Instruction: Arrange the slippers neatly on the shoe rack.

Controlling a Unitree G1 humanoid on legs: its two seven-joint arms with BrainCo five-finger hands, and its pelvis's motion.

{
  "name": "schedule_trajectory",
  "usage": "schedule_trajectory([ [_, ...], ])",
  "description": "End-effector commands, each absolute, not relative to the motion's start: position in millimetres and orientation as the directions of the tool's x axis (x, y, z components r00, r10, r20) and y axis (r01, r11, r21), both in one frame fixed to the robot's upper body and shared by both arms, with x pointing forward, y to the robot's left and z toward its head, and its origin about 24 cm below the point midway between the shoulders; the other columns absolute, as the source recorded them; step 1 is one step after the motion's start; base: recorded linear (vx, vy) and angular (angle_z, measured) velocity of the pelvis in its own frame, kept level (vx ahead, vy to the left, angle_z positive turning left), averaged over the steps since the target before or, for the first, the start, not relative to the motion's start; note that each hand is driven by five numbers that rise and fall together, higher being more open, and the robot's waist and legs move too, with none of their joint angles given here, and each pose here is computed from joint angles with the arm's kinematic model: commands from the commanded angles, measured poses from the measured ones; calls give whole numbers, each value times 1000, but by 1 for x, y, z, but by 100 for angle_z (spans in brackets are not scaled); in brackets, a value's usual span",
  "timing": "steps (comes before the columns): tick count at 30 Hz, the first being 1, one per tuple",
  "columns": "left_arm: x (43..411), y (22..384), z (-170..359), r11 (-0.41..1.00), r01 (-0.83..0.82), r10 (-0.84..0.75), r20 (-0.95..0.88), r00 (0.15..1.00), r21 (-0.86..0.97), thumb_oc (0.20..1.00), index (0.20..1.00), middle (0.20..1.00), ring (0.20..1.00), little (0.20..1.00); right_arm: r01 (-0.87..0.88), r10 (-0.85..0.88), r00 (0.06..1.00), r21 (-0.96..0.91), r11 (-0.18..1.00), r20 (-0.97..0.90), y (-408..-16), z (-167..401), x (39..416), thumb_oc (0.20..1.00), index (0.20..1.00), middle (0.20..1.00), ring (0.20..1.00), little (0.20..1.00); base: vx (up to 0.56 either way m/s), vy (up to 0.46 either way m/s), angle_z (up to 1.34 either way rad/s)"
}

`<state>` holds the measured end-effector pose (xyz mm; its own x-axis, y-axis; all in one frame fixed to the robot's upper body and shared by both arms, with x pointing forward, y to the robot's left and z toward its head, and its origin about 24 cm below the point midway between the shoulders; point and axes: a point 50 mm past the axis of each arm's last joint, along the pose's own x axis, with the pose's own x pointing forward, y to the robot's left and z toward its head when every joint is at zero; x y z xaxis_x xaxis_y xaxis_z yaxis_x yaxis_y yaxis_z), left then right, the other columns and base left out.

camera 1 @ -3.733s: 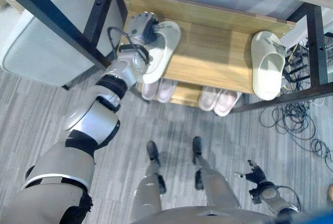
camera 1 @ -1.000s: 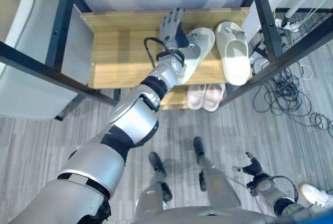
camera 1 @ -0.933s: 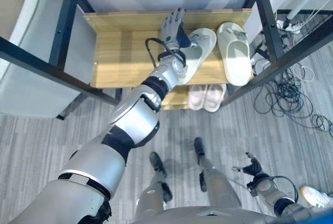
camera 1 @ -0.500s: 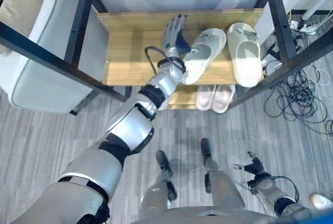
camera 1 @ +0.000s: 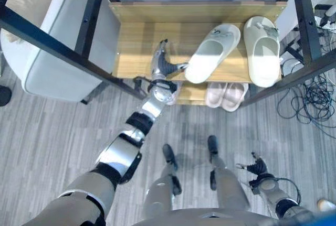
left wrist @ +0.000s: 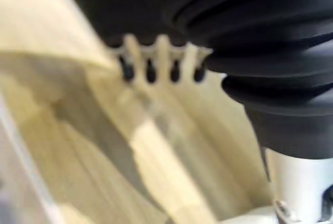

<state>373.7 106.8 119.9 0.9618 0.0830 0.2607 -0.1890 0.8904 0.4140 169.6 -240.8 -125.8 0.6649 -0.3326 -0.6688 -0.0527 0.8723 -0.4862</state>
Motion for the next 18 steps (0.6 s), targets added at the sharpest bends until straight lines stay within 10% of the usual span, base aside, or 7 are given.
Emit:
schedule_trajectory([
  [1, 377, 95, 148, 956, -72, -24, 319, 947, 285, 1000, 1000, 1000, 1000, 1000, -12, -354, 659, -480, 877, -663, -243, -124, 172, 1000, 1000, 1000, 1000, 1000, -6, 57, 4],
  [18, 338, 68, 140, 959, 281, -252, 328, 911, -45, 1000, 1000, 1000, 1000, 1000, -33, -360, 653, -500, 865, -666, -247, -123, 174, 1000, 1000, 1000, 1000, 1000, -4, 2, 1],
])
